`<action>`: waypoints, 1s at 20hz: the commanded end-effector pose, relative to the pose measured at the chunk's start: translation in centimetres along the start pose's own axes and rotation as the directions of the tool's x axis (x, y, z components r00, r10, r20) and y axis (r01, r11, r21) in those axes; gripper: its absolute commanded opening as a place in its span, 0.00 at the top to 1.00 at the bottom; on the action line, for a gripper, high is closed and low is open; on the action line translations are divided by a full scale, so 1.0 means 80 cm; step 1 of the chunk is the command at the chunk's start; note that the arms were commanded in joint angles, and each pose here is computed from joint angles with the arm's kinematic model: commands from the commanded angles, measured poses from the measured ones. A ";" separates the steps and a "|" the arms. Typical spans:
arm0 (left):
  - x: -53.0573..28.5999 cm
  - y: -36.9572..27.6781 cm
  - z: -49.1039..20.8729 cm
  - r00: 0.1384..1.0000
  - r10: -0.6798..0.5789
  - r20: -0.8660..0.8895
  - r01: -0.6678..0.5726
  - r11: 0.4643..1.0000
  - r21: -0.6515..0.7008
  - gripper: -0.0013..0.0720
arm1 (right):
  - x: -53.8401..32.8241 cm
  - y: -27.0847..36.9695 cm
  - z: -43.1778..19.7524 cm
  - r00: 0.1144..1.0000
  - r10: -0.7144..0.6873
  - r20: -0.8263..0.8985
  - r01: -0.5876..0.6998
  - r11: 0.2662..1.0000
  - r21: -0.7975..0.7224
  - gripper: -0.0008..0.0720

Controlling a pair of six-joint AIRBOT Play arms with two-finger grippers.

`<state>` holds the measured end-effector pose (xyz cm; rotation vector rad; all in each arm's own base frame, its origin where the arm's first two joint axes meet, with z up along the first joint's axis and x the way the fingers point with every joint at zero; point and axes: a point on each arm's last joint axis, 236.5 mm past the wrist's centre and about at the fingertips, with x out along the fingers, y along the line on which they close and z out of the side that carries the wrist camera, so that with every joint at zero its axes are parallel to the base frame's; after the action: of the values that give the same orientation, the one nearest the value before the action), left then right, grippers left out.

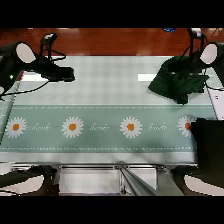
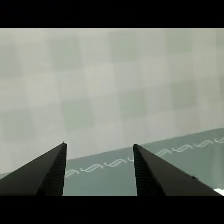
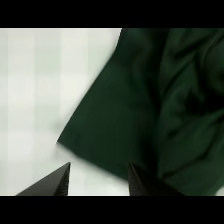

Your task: Fold the shirts.

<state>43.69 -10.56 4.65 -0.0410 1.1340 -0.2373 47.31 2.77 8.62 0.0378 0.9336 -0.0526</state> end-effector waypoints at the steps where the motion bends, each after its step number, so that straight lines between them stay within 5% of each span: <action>1: -0.006 0.076 -0.014 0.976 0.213 -0.051 -0.209 0.975 0.076 0.28 | -0.009 -0.062 0.071 0.958 -0.169 0.233 0.173 0.985 0.003 0.42; 4: -0.023 0.128 -0.043 0.969 0.211 -0.129 -0.220 0.973 -0.063 0.28 | 0.016 -0.145 0.048 0.953 -0.269 0.141 0.246 0.956 0.161 0.42; 7: -0.028 0.112 -0.060 0.997 0.024 -0.069 -0.041 0.964 -0.263 0.28 | 0.080 -0.173 -0.017 0.978 -0.197 -0.064 0.207 0.931 0.301 0.42; 9: -0.030 0.077 -0.066 0.997 -0.080 0.013 0.080 0.963 -0.259 0.28 | 0.125 -0.162 -0.052 0.981 -0.116 -0.156 0.165 0.922 0.350 0.42; 15: 0.005 0.058 -0.112 0.994 -0.104 -0.033 0.091 0.959 -0.269 0.29 | 0.196 -0.137 -0.118 0.952 -0.011 -0.305 0.147 0.893 0.425 0.44; 16: 0.011 0.062 -0.108 0.996 -0.093 -0.015 0.086 0.959 -0.269 0.29 | 0.195 -0.133 -0.120 0.950 0.001 -0.311 0.141 0.890 0.434 0.52; 18: 0.020 0.073 -0.101 0.997 -0.073 0.009 0.072 0.959 -0.274 0.29 | 0.187 -0.123 -0.125 0.938 0.040 -0.344 0.117 0.898 0.424 0.95; 20: 0.008 0.088 -0.093 0.998 -0.063 0.018 0.066 0.957 -0.283 0.29 | 0.158 -0.113 -0.097 0.941 0.082 -0.329 0.052 0.925 0.377 0.95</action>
<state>37.73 -4.25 -0.41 -0.3270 1.1782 -0.1470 48.26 -7.68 -8.09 0.4276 1.2210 -0.3103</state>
